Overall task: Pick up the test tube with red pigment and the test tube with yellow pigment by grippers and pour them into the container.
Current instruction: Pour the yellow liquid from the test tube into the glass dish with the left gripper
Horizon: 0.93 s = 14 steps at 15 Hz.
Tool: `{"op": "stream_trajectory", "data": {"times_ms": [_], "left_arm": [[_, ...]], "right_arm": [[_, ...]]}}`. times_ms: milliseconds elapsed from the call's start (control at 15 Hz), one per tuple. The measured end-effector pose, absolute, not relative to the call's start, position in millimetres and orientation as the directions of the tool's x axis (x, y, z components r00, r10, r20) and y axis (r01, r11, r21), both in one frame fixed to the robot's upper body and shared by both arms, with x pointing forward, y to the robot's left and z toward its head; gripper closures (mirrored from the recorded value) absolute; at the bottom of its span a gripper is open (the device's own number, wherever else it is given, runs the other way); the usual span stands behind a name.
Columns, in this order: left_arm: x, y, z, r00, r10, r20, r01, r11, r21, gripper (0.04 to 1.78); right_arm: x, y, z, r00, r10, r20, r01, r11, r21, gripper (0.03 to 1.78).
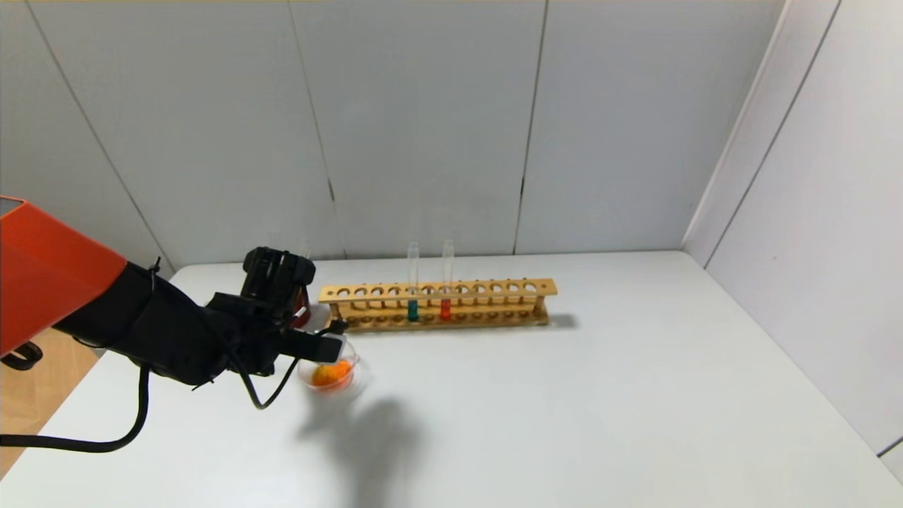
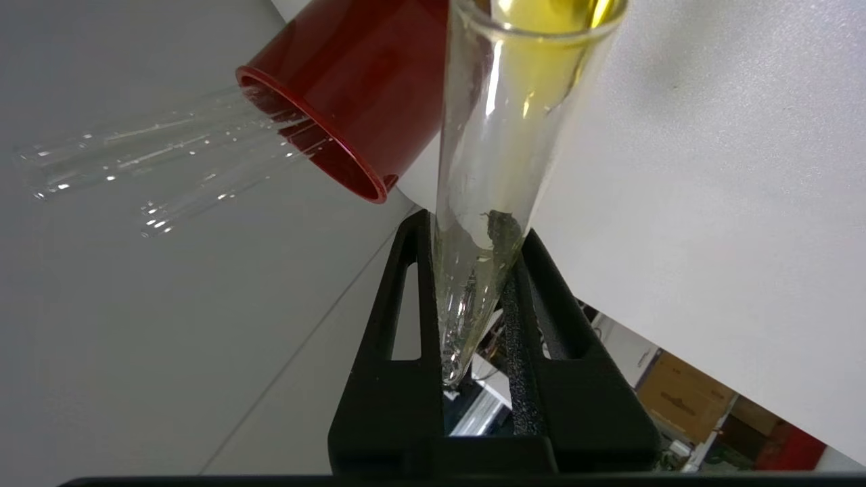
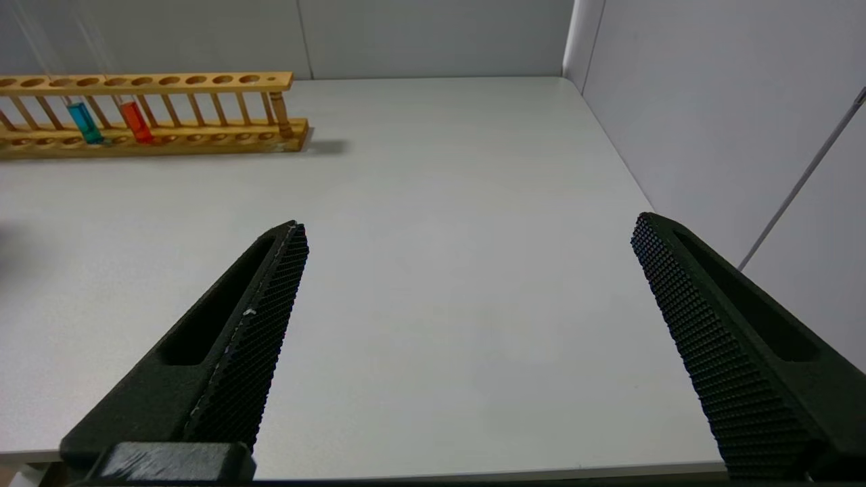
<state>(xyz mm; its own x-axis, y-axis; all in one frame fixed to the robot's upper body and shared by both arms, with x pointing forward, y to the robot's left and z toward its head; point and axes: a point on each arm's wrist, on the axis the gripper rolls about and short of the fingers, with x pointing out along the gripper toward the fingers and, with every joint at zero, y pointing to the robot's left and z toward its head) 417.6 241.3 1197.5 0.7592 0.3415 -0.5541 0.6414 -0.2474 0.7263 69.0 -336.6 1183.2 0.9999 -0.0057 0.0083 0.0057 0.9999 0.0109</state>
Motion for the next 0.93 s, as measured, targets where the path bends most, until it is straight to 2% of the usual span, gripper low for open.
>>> {"op": "stream_trajectory", "data": {"times_ms": [933], "left_arm": [[417, 231, 1210, 0.778, 0.387, -0.495, 0.622, -0.369, 0.690, 1.51]], "right_arm": [[69, -337, 1183, 1.000, -0.006, 0.008, 0.006, 1.000, 0.010, 0.06]]}}
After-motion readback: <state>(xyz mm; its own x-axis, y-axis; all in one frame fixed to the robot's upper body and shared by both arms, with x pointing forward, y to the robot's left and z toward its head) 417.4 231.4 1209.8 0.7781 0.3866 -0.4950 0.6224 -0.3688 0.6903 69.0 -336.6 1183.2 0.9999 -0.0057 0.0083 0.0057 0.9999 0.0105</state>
